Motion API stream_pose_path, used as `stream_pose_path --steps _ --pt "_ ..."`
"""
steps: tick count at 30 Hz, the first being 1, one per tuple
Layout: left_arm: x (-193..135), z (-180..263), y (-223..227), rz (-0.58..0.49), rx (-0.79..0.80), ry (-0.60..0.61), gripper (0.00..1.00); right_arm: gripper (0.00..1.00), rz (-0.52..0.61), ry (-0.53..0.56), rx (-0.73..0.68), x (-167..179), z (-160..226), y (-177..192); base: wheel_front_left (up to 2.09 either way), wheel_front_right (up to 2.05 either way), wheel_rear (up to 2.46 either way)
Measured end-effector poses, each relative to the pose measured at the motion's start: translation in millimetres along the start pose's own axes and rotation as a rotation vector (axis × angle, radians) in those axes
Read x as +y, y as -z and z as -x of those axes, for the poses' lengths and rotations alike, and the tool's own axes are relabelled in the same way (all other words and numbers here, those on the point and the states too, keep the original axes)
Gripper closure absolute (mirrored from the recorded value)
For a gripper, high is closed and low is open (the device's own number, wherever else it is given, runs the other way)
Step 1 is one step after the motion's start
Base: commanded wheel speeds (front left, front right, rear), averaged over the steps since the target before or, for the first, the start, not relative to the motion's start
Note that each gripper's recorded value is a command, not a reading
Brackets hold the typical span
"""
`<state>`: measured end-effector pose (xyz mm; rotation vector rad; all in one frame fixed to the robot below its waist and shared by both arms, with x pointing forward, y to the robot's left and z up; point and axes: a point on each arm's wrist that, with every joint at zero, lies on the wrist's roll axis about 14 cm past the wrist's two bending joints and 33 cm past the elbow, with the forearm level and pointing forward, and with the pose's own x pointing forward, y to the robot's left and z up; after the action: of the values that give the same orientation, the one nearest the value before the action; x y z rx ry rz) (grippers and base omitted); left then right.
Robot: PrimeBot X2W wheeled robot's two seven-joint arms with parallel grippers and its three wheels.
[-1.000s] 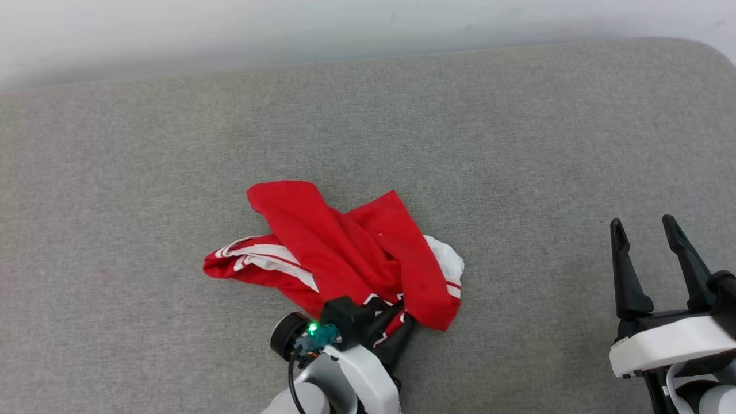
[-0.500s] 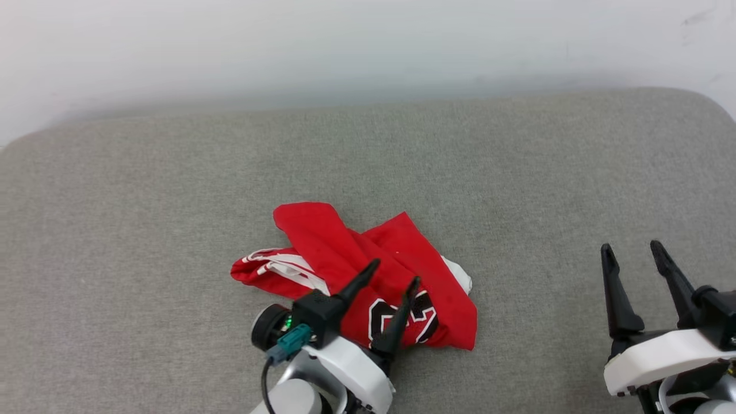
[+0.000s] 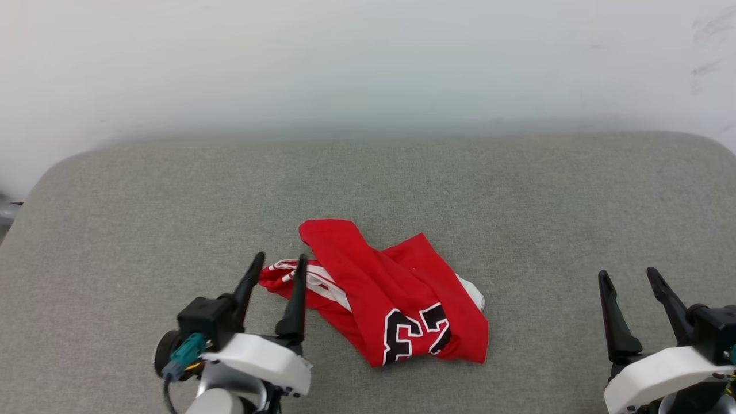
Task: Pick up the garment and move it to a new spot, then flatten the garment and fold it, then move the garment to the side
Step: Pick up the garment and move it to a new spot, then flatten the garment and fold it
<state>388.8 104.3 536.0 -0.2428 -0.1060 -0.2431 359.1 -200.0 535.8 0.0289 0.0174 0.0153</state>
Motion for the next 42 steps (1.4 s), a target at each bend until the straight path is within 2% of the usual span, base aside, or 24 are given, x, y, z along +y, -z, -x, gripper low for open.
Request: stream_pose_path --steps 10,24,30,33,37,42 --pt "37 23 -16 -0.033 -0.046 -0.111 0.00 0.00 0.002 -0.018 -0.024 6 7 -10 0.00 0.00 0.00" --pt "42 30 -13 -0.054 -0.044 -0.124 0.00 0.00 0.007 -0.021 0.003 7 8 -5 0.00 0.00 0.00" --pt "46 28 -15 -0.073 -0.053 -0.131 0.00 0.00 -0.010 -0.014 0.138 4 -4 23 0.00 0.00 0.00" --pt "48 27 -19 -0.070 -0.066 -0.139 0.00 0.00 -0.069 -0.023 0.213 6 -19 35 0.00 0.00 0.00" --pt "54 24 -24 -0.069 -0.084 -0.159 0.00 0.00 -0.099 -0.087 0.327 24 -41 50 0.00 0.00 0.00" --pt "62 20 -24 -0.069 -0.087 -0.177 0.00 0.00 -0.066 -0.203 0.481 55 -70 67 0.00 0.00 0.00"
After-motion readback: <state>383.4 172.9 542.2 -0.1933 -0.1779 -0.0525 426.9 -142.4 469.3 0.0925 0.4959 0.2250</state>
